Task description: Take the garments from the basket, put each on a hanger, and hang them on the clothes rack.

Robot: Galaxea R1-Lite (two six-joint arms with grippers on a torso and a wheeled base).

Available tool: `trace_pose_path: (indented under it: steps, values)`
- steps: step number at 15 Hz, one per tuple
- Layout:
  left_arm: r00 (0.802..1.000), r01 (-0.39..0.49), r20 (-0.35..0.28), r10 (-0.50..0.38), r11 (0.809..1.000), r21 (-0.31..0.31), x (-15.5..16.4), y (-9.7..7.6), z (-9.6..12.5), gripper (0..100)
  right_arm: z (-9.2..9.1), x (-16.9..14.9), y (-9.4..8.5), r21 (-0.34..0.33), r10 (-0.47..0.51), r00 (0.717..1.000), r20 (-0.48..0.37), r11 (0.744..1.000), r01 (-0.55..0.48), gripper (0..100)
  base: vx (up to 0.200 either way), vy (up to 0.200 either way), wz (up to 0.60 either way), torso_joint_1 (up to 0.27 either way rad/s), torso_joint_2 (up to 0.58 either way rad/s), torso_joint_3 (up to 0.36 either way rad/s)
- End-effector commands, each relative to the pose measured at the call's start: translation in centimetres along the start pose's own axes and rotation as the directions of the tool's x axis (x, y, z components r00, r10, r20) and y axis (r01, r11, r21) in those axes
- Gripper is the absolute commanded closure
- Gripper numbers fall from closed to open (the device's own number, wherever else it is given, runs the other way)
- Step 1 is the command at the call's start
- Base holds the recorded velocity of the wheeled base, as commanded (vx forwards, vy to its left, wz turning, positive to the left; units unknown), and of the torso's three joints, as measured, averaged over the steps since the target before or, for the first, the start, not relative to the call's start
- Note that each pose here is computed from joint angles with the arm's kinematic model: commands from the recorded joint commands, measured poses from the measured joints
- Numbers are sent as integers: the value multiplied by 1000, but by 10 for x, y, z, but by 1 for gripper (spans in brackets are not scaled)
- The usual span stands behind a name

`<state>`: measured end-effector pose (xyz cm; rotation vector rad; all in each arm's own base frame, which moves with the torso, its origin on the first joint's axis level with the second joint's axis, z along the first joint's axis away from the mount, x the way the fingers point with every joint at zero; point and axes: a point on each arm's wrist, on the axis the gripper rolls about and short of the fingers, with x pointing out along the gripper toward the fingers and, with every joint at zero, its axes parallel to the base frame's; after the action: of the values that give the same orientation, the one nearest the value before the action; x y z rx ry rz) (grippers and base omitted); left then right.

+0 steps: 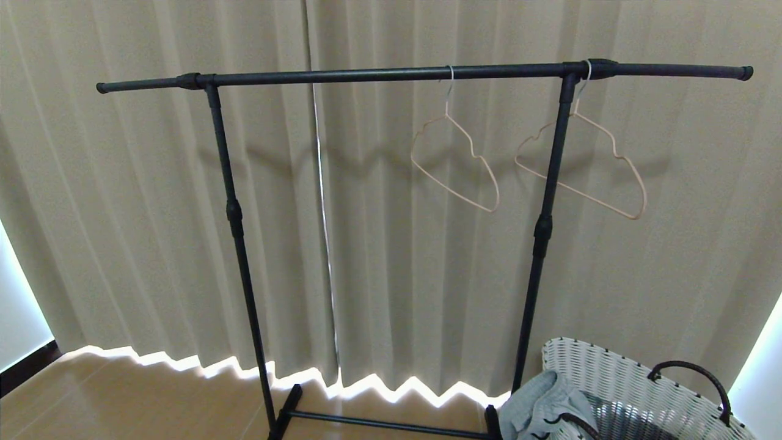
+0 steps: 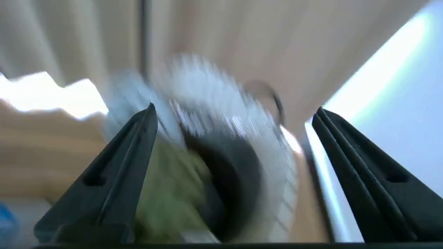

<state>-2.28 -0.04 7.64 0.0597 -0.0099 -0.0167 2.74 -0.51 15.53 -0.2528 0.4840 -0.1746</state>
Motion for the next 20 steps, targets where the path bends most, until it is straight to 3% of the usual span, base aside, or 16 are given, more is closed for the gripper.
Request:
trace_pose_path:
  steps: [1, 3, 7, 10, 14, 20]
  values:
    - [1000, 1, -2, -1, 1000, 0, 0, 0, 0, 0, 9, 60, 9, -241, -17, 922, -387, 967, -83, 0, 0, 0, 0, 0, 0, 0]
    - [1000, 1, -2, -1, 1000, -1, 0, 0, 0, 0, -3, 79, 16, -315, 3, 855, -519, 929, -195, 0, 0, 0, 0, 0, 0, 0]
    - [1000, 3, -2, -3, 1000, -3, 0, 0, 0, 0, -34, 115, 31, -333, 17, 752, -659, 890, -312, 0, 0, 0, 0, 0, 0, 0]
    - [1000, 1, -2, -1, 1000, -1, 0, 0, 0, 0, -42, 137, 40, -317, 52, 744, -666, 883, -346, 0, 0, 0, 0, 0, 0, 0]
    - [1000, 1, 0, -1, 1000, -1, 0, 0, 0, 0, -37, 147, 42, -317, 64, 745, -664, 879, -358, 0, 0, 0, 0, 0, 0, 0]
    - [1000, 0, 0, 0, 1000, -4, 0, 0, 0, 0, -37, 168, 50, -317, 62, 705, -707, 862, -394, 0, 0, 0, 0, 0, 0, 0]
